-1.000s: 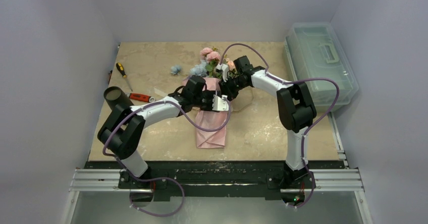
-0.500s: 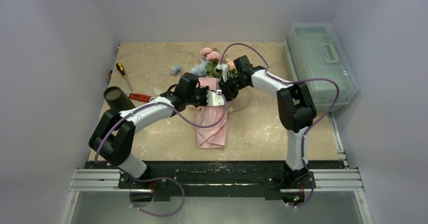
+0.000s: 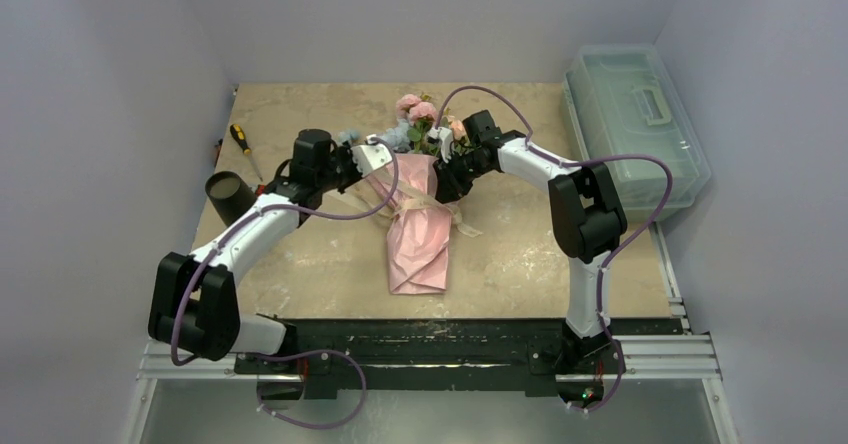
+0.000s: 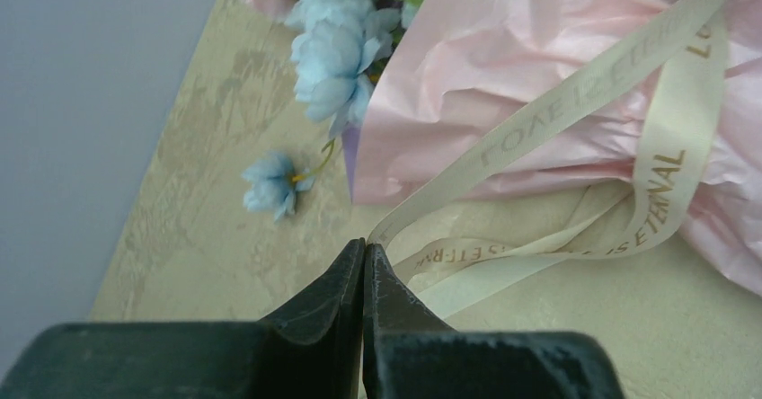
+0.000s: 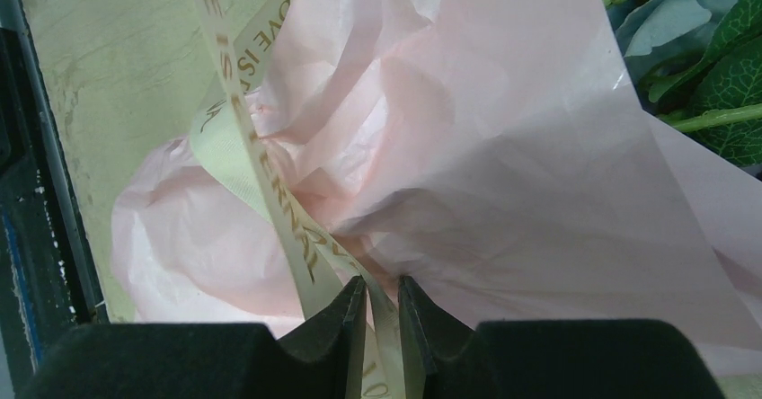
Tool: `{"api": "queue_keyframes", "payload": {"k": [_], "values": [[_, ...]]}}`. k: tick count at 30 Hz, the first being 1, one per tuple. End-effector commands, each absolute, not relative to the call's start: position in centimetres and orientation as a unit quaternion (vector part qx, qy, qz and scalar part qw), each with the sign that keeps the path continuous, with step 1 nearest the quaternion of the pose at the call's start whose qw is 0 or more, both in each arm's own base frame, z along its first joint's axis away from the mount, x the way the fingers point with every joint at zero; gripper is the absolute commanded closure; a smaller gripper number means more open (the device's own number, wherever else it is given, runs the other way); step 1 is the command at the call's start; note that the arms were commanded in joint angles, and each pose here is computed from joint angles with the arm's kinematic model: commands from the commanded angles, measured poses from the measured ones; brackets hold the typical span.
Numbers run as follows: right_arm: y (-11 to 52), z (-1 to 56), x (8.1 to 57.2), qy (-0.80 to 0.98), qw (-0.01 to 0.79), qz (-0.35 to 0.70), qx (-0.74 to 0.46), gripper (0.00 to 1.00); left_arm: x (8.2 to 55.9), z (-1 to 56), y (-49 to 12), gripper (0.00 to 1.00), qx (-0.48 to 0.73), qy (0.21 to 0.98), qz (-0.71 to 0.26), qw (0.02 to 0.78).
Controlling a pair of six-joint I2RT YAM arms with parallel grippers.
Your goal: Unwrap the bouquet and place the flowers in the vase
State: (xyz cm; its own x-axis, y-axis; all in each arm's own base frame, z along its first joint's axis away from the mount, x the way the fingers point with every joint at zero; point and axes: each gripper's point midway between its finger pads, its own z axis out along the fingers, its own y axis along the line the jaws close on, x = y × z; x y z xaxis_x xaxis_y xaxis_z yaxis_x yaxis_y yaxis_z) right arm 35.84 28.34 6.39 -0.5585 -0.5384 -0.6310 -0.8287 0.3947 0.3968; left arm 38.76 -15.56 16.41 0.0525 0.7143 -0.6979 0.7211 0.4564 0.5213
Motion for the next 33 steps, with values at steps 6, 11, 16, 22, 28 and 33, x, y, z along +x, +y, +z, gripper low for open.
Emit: {"api": "queue_keyframes", "payload": {"k": [6, 11, 16, 22, 28, 33], "values": [[28.6, 7.3, 36.3, 0.801, 0.218, 0.352, -0.434, 0.77, 40.3, 17.7, -9.4, 1.00, 0.372, 0.764, 0.044, 0.525], [28.7, 7.5, 36.3, 0.800, 0.218, 0.352, -0.433, 0.77, 38.9, 17.2, -12.6, 0.65, 0.442, 0.737, -0.034, 0.510], [28.7, 7.6, 36.4, 0.802, 0.219, 0.354, -0.429, 0.77, 36.3, 18.4, -18.7, 0.37, 0.548, 0.645, -0.107, 0.521], [28.9, 7.9, 36.5, 0.801, 0.221, 0.357, -0.426, 0.77, 34.6, 16.8, -25.2, 0.42, 0.639, 0.578, -0.150, 0.485], [29.0, 8.1, 36.5, 0.801, 0.222, 0.360, -0.424, 0.77, 34.0, 15.2, -29.2, 0.45, 0.689, 0.540, -0.164, 0.455], [29.1, 8.2, 36.6, 0.801, 0.223, 0.361, -0.422, 0.77, 33.4, 12.6, -30.6, 0.45, 0.711, 0.538, -0.174, 0.418]]}}
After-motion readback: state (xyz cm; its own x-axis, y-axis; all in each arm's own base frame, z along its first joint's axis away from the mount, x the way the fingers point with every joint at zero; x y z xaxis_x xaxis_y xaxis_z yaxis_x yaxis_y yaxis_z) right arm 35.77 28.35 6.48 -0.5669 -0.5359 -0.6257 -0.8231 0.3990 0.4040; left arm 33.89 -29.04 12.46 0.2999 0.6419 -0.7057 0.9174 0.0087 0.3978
